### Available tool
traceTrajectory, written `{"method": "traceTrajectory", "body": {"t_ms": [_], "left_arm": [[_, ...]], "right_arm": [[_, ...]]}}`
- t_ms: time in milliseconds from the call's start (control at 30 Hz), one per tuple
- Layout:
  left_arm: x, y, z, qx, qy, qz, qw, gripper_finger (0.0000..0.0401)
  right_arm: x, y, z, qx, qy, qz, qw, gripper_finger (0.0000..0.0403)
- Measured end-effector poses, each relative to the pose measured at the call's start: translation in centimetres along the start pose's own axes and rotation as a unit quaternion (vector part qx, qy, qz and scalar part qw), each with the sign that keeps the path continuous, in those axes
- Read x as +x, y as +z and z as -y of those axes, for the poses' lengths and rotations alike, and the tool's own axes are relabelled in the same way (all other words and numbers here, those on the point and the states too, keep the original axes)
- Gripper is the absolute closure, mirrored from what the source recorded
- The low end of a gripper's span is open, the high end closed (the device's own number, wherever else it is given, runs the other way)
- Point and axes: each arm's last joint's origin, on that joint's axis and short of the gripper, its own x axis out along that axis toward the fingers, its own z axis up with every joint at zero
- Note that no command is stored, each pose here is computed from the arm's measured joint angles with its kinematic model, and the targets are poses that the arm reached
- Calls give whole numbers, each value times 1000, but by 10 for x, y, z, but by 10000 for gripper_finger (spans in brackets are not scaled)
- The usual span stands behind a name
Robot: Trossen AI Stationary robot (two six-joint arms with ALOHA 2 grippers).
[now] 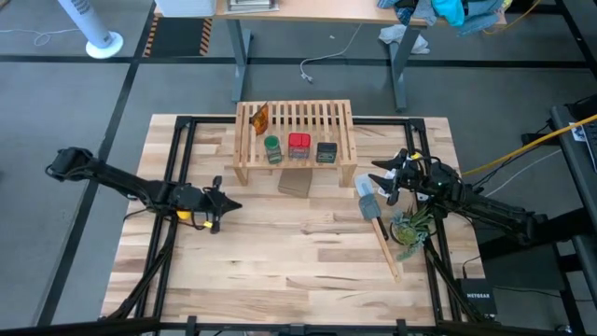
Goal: Shelf spices
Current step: Return to Home Position
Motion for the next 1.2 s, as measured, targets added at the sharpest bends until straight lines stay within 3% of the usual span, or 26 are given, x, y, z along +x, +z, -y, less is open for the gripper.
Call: {"method": "traceTrajectory", "body": {"t_ms": [233, 700, 1200], "left_arm": [[-9, -10, -3, 15, 2, -48, 999, 396], [-23, 9, -7, -20, -5, 64, 998, 396], [-41, 23, -12, -54, -10, 176, 983, 396]], "right_arm": [[0, 0, 0, 0, 0, 0, 1000, 183], [0, 0, 0, 0, 0, 0, 1000, 183], [0, 0, 0, 0, 0, 0, 1000, 183]]}}
